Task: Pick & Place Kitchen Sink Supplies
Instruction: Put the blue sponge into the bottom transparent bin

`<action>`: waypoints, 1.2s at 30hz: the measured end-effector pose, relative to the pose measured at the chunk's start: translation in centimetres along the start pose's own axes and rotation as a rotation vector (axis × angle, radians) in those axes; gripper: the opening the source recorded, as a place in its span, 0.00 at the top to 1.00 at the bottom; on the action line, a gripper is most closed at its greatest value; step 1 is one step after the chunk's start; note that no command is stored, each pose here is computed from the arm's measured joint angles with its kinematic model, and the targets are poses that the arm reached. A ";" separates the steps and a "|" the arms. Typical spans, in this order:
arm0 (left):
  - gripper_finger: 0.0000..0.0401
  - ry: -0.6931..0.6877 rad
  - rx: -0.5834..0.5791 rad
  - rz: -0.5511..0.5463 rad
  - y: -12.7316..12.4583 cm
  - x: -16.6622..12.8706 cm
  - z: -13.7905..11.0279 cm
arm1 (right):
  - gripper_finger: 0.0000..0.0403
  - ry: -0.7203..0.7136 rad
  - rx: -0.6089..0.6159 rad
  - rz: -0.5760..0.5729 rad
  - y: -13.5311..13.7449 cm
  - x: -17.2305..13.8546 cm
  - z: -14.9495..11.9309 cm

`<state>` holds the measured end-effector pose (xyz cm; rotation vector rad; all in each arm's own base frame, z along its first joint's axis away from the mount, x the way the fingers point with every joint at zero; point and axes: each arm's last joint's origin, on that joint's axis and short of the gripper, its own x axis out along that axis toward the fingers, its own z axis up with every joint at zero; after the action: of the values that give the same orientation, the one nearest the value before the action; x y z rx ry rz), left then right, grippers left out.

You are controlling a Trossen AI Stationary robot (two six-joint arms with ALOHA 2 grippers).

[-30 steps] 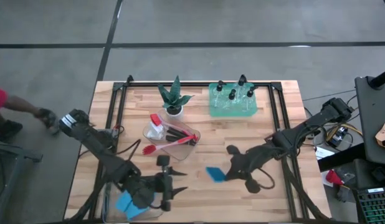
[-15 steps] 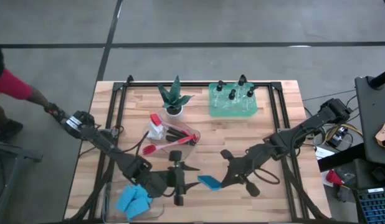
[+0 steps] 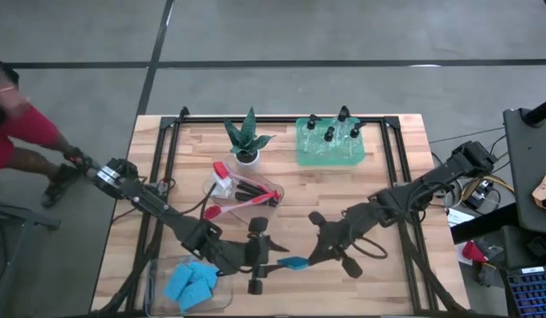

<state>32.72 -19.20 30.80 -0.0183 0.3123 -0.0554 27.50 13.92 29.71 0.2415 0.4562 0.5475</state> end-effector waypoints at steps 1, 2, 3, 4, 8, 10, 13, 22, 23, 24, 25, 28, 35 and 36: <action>0.61 0.005 -0.008 -0.008 0.0 0.0 0.0 | 0.98 0.004 0.006 -0.004 -0.1 0.0 -0.1; 0.62 0.007 -0.014 -0.025 -0.1 -0.1 0.0 | 0.98 0.005 0.011 -0.005 -0.1 0.0 -0.1; 0.63 0.011 -0.017 -0.039 -0.1 -0.2 0.1 | 0.98 0.007 0.013 -0.007 -0.1 0.1 -0.1; 0.63 0.011 -0.022 -0.046 0.0 -0.3 0.2 | 0.98 0.010 0.013 -0.010 -0.1 0.1 -0.2; 0.62 0.019 -0.021 -0.043 0.0 -0.6 0.3 | 0.98 0.014 0.015 -0.012 -0.2 0.2 -0.3; 0.60 0.024 -0.026 -0.042 0.1 -0.6 0.2 | 0.98 0.013 0.017 -0.011 -0.2 0.1 -0.3; 0.56 0.019 -0.047 -0.014 0.2 -0.5 0.2 | 0.98 0.011 0.016 -0.009 -0.1 0.1 -0.2; 0.51 0.019 -0.059 0.011 0.3 0.0 -0.1 | 0.98 -0.053 -0.015 -0.015 -0.2 0.1 0.4; 0.53 0.021 -0.061 0.009 0.3 0.0 -0.1 | 0.98 -0.050 -0.018 -0.017 -0.3 0.1 0.3; 0.55 0.024 -0.063 0.000 0.3 0.0 -0.1 | 0.98 -0.050 -0.026 -0.019 -0.3 0.1 0.3; 0.59 0.024 -0.069 -0.009 0.2 0.0 -0.1 | 0.98 -0.055 -0.039 -0.022 -0.3 0.1 0.4; 0.75 0.030 -0.080 -0.028 0.2 0.0 -0.1 | 0.98 -0.067 -0.068 -0.021 -0.3 0.1 0.5; 0.95 0.068 -0.134 -0.096 0.0 -0.4 -0.1 | 0.96 -0.078 -0.084 -0.023 -0.2 0.1 0.6; 0.94 0.094 -0.158 -0.114 0.0 -0.6 -0.2 | 0.95 -0.062 -0.082 -0.030 -0.2 0.1 0.4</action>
<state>32.10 -19.15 30.79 -0.1906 0.4089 -0.1451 27.89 13.78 29.94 0.1726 0.3763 0.5268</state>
